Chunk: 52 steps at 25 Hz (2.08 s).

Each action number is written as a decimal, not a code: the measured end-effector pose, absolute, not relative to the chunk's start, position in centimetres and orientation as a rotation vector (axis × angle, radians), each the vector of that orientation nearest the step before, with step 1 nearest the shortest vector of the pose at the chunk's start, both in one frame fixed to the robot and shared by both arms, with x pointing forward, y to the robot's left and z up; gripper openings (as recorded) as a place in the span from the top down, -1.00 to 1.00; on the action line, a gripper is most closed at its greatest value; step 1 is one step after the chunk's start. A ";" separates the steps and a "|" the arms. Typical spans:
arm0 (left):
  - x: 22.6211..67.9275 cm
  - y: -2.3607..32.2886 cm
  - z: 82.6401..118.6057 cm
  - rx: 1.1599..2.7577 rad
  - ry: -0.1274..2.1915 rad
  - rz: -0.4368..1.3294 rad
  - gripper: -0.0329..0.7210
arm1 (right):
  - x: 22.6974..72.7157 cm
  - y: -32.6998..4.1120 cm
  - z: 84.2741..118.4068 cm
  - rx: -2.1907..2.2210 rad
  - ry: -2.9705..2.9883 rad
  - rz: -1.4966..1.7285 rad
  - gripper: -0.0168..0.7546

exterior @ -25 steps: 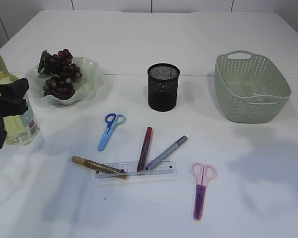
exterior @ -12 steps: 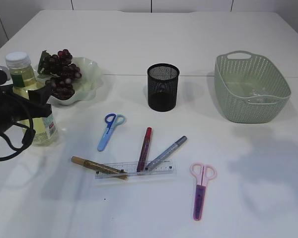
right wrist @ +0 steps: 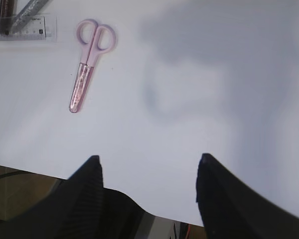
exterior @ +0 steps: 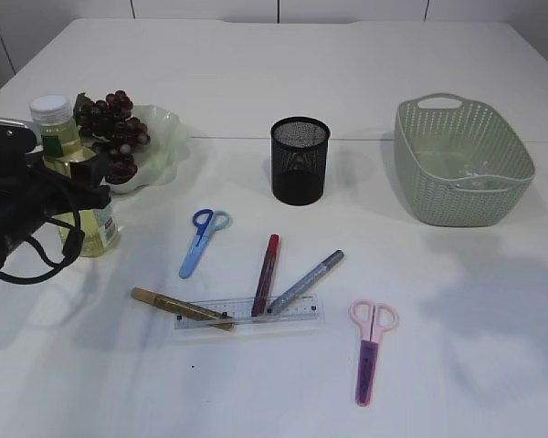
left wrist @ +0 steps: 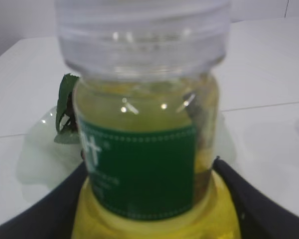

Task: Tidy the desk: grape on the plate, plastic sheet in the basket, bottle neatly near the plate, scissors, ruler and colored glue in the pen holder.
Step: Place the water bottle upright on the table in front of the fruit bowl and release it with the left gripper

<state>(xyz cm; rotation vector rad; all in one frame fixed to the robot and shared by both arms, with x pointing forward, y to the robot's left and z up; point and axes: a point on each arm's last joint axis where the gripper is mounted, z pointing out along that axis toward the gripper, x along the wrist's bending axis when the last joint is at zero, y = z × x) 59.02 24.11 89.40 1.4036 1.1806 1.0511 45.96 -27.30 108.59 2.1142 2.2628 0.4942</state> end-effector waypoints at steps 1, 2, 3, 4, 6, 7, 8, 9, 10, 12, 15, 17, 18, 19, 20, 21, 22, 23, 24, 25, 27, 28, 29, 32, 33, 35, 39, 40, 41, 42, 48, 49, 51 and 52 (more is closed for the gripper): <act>59.1 24.1 89.2 1.396 1.183 1.054 -0.31 | 46.0 -27.3 108.6 2.111 2.265 0.494 -0.26; 59.1 24.1 89.1 1.391 1.182 1.057 -0.31 | 46.0 -27.3 108.6 2.111 2.265 0.494 -0.26; 59.2 24.2 89.0 1.384 1.178 1.062 -0.31 | 46.0 -27.3 108.6 2.111 2.265 0.494 -0.26; 59.2 24.2 88.9 1.377 1.178 1.064 -0.31 | 46.0 -27.3 108.6 2.109 2.267 0.494 -0.26; 59.2 24.2 88.9 1.376 1.177 1.065 -0.31 | 46.0 -27.3 108.6 2.109 2.267 0.494 -0.26; 59.2 24.2 88.9 1.376 1.177 1.065 -0.31 | 46.0 -27.3 108.6 2.109 2.267 0.494 -0.26; 59.2 24.2 88.9 1.376 1.177 1.065 -0.31 | 46.0 -27.3 108.6 2.109 2.267 0.494 -0.26; 59.2 24.2 88.9 1.376 1.177 1.065 -0.31 | 46.0 -27.3 108.6 2.109 2.267 0.494 -0.26; 59.2 24.2 88.9 1.375 1.176 1.066 -0.31 | 46.0 -27.3 108.6 2.109 2.267 0.494 -0.26; 59.2 24.2 88.9 1.375 1.176 1.066 -0.31 | 46.0 -27.3 108.6 2.107 2.268 0.492 -0.26; 59.2 24.2 88.9 1.375 1.176 1.066 -0.31 | 46.0 -27.3 108.6 2.107 2.268 0.492 -0.26; 59.2 24.2 88.9 1.375 1.176 1.066 -0.31 | 46.0 -27.3 108.6 2.107 2.268 0.492 -0.26; 59.2 24.2 88.9 1.375 1.176 1.066 -0.31 | 46.0 -27.3 108.6 2.107 2.268 0.492 -0.26; 59.2 24.2 88.9 1.375 1.176 1.066 -0.31 | 46.0 -27.3 108.6 2.107 2.268 0.492 -0.26; 59.2 24.2 88.9 1.375 1.176 1.066 -0.31 | 46.0 -27.3 108.6 2.107 2.268 0.492 -0.26; 59.2 24.2 88.9 1.375 1.176 1.066 -0.33 | 46.0 -27.3 108.6 2.107 2.268 0.492 -0.26; 59.2 24.2 88.9 1.375 1.176 1.066 -0.34 | 46.0 -27.3 108.6 2.107 2.268 0.492 -0.26; 59.2 24.2 88.9 1.375 1.176 1.066 -0.37 | 46.0 -27.3 108.6 2.107 2.268 0.492 -0.26; 59.2 24.2 88.9 1.375 1.176 1.066 -0.39 | 46.0 -27.3 108.6 2.107 2.268 0.492 -0.26; 59.2 24.2 88.9 1.372 1.180 1.067 -0.42 | 46.0 -27.3 108.6 2.107 2.268 0.492 -0.26; 59.2 24.2 88.8 1.371 1.180 1.068 -0.47 | 46.0 -27.3 108.6 2.107 2.268 0.492 -0.26; 59.2 24.2 88.8 1.370 1.178 1.069 -0.49 | 46.0 -27.3 108.6 2.107 2.268 0.492 -0.26; 59.2 24.2 88.8 1.370 1.178 1.069 -0.49 | 46.0 -27.3 108.6 2.105 2.269 0.492 -0.26; 59.2 24.2 88.8 1.370 1.178 1.069 -0.50 | 46.0 -27.3 108.6 2.105 2.269 0.492 -0.26; 59.2 24.2 88.8 1.369 1.180 1.070 -0.50 | 46.0 -27.3 108.6 2.105 2.269 0.492 -0.26; 59.2 24.2 88.9 1.369 1.184 1.069 -0.51 | 46.0 -27.3 108.6 2.105 2.269 0.492 -0.26; 59.1 24.3 89.0 1.373 1.187 1.067 -0.51 | 46.0 -27.3 108.6 2.105 2.269 0.492 -0.26; 59.1 24.3 89.0 1.373 1.187 1.067 -0.51 | 46.0 -27.3 108.6 2.105 2.269 0.492 -0.26; 59.1 24.3 89.0 1.373 1.187 1.067 -0.51 | 46.0 -27.3 108.6 2.105 2.269 0.492 -0.26; 59.1 24.3 89.0 1.373 1.187 1.067 -0.51 | 46.0 -27.3 108.6 2.105 2.269 0.492 -0.26; 59.0 24.3 89.4 1.376 1.190 1.064 -0.51 | 46.0 -27.3 108.6 2.105 2.269 0.492 -0.26; 58.9 24.3 89.6 1.378 1.192 1.062 -0.51 | 46.0 -27.3 108.6 2.105 2.269 0.492 -0.26; 58.9 24.3 90.4 1.369 1.185 1.066 -0.51 | 46.0 -27.3 108.6 2.105 2.269 0.492 -0.26; 58.9 24.3 90.7 1.360 1.178 1.071 -0.51 | 46.0 -27.3 108.6 2.102 2.271 0.492 -0.26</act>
